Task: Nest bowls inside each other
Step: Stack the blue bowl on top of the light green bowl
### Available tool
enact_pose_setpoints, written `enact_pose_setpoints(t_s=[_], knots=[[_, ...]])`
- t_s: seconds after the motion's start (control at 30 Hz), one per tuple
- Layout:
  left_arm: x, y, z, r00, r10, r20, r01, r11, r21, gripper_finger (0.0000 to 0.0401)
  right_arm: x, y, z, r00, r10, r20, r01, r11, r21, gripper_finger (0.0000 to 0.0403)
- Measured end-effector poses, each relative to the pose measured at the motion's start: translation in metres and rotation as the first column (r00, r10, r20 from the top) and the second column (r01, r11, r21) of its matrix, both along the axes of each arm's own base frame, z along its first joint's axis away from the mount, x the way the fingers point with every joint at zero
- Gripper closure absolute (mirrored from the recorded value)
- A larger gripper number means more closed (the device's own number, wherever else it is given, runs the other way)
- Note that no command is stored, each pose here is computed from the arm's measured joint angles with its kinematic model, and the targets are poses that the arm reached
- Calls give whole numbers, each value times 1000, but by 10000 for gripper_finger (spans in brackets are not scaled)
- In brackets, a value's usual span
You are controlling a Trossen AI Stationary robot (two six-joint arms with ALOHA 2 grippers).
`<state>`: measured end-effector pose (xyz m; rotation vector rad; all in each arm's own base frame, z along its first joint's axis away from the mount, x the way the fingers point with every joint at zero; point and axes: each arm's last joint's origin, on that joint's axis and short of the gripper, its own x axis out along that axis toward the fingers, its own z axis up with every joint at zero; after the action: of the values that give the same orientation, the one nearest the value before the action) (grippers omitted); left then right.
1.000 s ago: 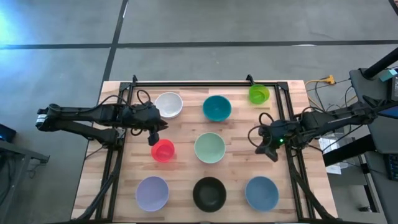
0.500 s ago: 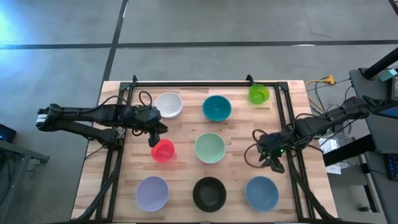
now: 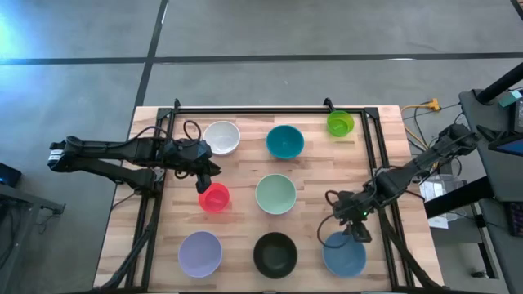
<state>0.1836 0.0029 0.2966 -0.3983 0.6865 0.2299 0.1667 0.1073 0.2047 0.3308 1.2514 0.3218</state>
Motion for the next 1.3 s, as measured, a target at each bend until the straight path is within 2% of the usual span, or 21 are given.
enact_pose_setpoints(t_s=[0.17,0.27,0.43,0.6,0.83,1.07,1.3], knots=[[1,0,-1,1000,0,-3,0,1000,0,345,9,6,-21,995,-15,-99,10,998,-55,237],[1,0,-1,1000,0,-3,0,1000,0,345,14,10,-31,990,-20,-141,13,998,-55,243],[0,0,-1,1000,-8,-3,8,1000,-6,345,20,15,-39,984,-1,-178,-6,999,-39,293],[0,0,-1,1000,-11,-4,11,1000,-6,345,24,17,-30,989,21,-147,-24,999,-22,379],[0,0,-1,1000,-18,-4,18,1000,0,345,23,1,-4,994,-9,-113,10,1000,8,393],[0,0,-1,999,-36,-8,36,999,18,345,32,-31,32,984,-169,55,163,981,109,394],[0,0,-2,999,-36,-8,37,999,19,345,59,-71,68,880,-417,228,363,899,244,394]])
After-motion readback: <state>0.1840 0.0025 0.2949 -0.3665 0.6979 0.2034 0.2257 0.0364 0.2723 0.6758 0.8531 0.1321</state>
